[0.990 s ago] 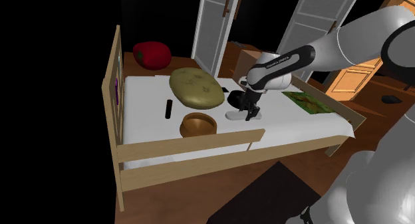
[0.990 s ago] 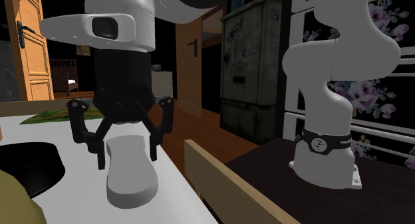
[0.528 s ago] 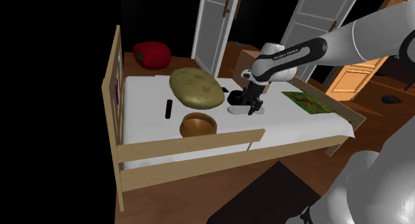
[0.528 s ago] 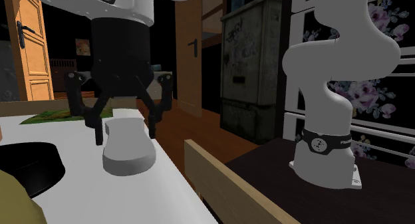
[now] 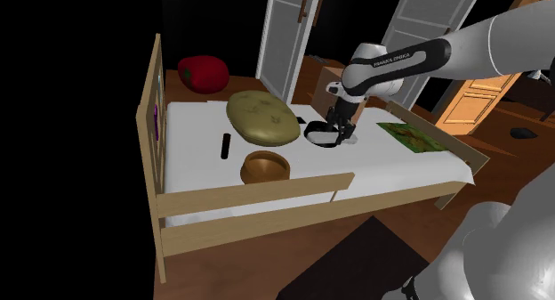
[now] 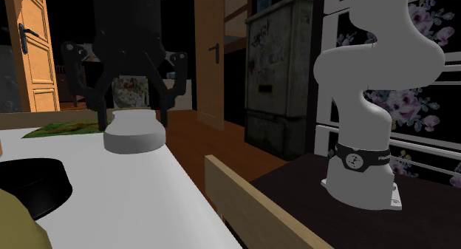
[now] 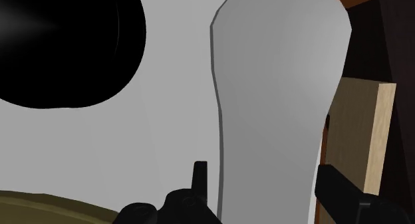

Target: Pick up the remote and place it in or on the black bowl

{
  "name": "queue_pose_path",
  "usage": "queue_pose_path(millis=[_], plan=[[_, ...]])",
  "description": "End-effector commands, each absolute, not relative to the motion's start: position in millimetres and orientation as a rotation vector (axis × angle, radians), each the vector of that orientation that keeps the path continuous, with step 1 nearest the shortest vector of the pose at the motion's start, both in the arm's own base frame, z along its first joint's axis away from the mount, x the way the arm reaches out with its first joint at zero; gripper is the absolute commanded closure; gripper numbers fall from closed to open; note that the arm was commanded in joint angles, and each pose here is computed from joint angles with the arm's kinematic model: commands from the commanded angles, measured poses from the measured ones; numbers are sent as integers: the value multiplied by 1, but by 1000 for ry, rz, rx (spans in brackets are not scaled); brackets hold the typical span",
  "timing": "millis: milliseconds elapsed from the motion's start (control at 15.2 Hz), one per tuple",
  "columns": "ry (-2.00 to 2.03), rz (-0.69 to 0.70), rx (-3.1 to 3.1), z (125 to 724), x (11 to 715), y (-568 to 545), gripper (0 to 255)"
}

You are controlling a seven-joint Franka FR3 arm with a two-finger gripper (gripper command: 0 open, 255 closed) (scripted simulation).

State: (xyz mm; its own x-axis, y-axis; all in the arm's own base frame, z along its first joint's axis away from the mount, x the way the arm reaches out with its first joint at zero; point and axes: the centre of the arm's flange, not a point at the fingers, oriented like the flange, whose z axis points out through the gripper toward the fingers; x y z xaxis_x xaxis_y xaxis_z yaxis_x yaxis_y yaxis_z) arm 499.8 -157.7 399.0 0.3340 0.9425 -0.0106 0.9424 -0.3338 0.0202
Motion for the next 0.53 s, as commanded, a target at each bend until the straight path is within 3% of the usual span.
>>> queue_pose_path(millis=[0, 462], plan=[[1801, 4, 2547, 402, 512, -173, 255], [1801, 4, 2547, 404, 575, -241, 255]])
